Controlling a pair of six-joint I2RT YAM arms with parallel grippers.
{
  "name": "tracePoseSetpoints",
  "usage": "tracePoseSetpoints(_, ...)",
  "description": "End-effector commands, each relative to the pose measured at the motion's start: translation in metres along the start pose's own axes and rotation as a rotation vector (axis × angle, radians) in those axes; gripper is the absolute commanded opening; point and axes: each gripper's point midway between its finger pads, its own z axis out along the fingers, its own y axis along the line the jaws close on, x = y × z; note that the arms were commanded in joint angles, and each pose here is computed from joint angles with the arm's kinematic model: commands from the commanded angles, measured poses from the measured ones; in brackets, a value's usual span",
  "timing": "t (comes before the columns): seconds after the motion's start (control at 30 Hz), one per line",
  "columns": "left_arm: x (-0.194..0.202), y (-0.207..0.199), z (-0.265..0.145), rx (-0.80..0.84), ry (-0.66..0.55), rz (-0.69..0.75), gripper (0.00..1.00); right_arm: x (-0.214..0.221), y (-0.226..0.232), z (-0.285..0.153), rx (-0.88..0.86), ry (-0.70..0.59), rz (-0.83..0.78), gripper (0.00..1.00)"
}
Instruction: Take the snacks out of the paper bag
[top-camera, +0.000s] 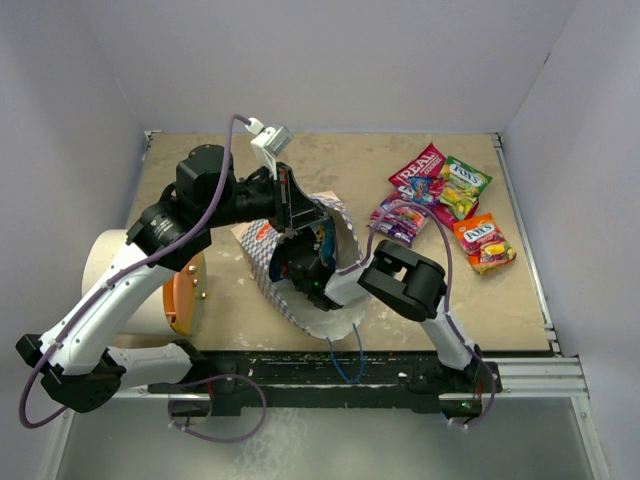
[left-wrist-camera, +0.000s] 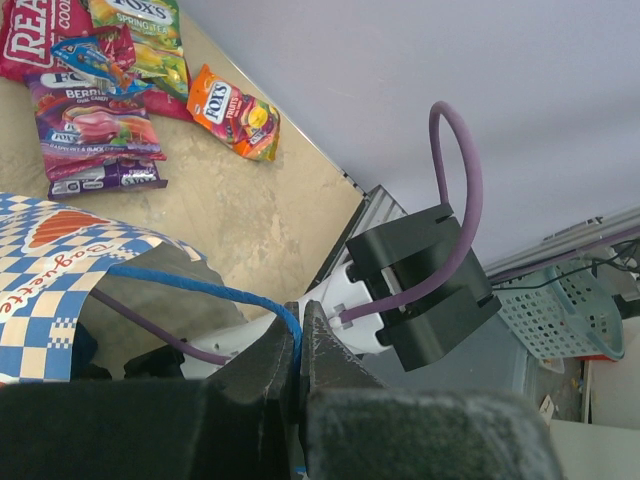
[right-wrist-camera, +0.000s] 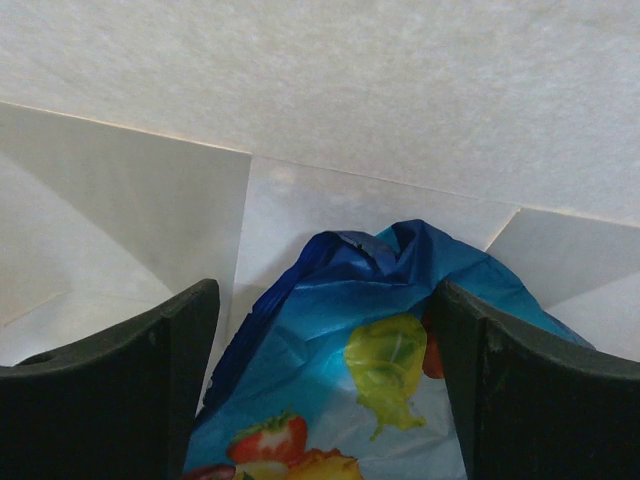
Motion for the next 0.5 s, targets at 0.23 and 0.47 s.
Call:
tracePoseSetpoints(0.23,-0.023,-0.028,-0.028,0.044,-0.095,0.059,0.0,-0.005,-0.011,0.008,0.004,0.052,0.032,0.33)
tracePoseSetpoints(0.47,-0.023,-0.024,-0.036,0.007,-0.108,0.07,0.0,-0.019,0.001,0.005,-0.094,0.066,0.066,0.0)
